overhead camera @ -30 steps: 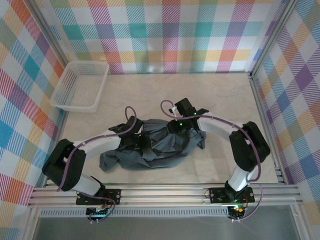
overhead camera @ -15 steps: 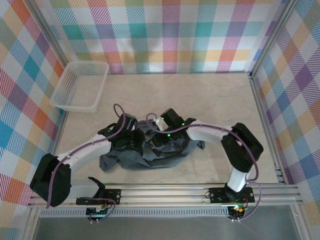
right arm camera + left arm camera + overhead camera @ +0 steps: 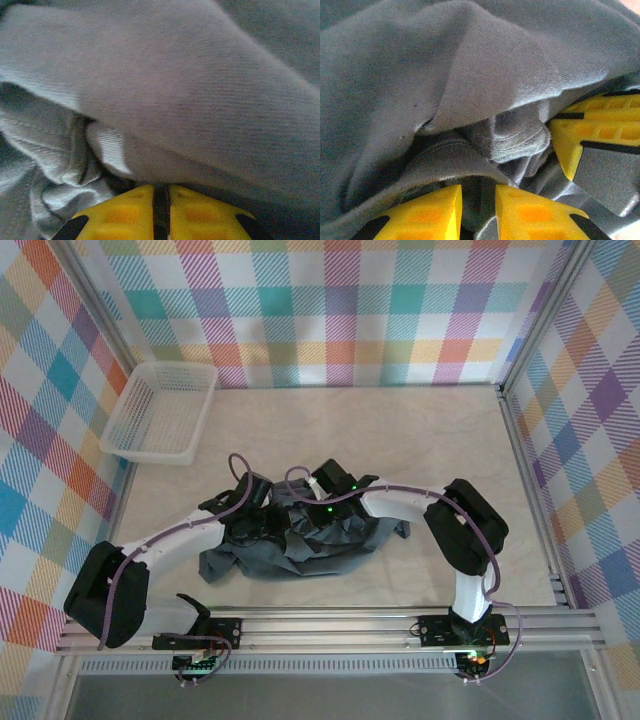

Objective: Fold the inside-out t-shirt

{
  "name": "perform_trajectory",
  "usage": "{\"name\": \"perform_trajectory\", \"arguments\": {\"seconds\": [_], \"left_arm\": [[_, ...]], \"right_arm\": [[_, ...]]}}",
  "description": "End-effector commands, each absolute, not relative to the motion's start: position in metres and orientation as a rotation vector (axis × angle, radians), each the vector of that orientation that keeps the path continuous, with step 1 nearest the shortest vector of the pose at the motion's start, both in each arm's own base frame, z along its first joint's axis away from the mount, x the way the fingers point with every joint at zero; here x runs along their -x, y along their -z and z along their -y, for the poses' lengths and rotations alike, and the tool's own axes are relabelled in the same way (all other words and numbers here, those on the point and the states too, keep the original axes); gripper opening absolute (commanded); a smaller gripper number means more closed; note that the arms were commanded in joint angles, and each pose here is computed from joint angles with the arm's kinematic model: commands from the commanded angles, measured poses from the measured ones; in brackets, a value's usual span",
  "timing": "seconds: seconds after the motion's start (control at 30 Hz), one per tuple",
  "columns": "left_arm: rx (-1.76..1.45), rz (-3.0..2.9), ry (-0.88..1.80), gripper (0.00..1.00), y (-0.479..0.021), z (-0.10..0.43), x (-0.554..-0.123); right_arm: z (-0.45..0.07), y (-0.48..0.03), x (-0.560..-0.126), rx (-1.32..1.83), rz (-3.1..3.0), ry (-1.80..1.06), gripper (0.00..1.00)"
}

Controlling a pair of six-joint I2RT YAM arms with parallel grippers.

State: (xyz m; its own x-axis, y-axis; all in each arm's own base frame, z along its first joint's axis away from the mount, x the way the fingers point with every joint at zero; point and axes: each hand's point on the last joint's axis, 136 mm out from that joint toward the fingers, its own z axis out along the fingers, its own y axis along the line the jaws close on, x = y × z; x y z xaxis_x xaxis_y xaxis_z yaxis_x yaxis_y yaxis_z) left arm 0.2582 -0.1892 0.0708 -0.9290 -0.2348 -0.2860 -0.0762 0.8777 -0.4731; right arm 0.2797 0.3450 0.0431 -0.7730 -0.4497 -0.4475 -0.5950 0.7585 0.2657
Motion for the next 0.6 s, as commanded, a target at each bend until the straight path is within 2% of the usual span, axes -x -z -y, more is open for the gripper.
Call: {"name": "perform_trajectory", "arguments": {"seconds": [0.0,0.03,0.1,0.27,0.43,0.57], "left_arm": [[0.221,-2.721,0.702,0.27,-0.068,0.193,-0.257],[0.221,-2.719,0.7,0.28,-0.069,0.193,-0.258],[0.217,-2.721,0.699,0.31,-0.069,0.193,-0.258],[0.245,-2.733,0.658,0.32,-0.062,0.188,-0.257],[0.279,-2.73,0.671,0.24,-0.054,0.181,-0.266],[0.272,-2.675,0.669,0.23,-0.07,0.174,-0.273]], "right_arm": [[-0.343,-0.05,-0.285,0.811,-2.592,-0.508,0.31],[-0.343,-0.048,-0.286,0.808,-2.601,-0.503,0.39],[-0.346,-0.048,-0.288,0.8,-2.599,-0.507,0.38],[-0.352,-0.062,-0.29,0.78,-2.563,-0.554,0.02],[-0.363,-0.12,-0.273,0.762,-2.485,-0.831,0.0],[-0.351,-0.149,-0.269,0.682,-2.444,-0.947,0.0]]}}
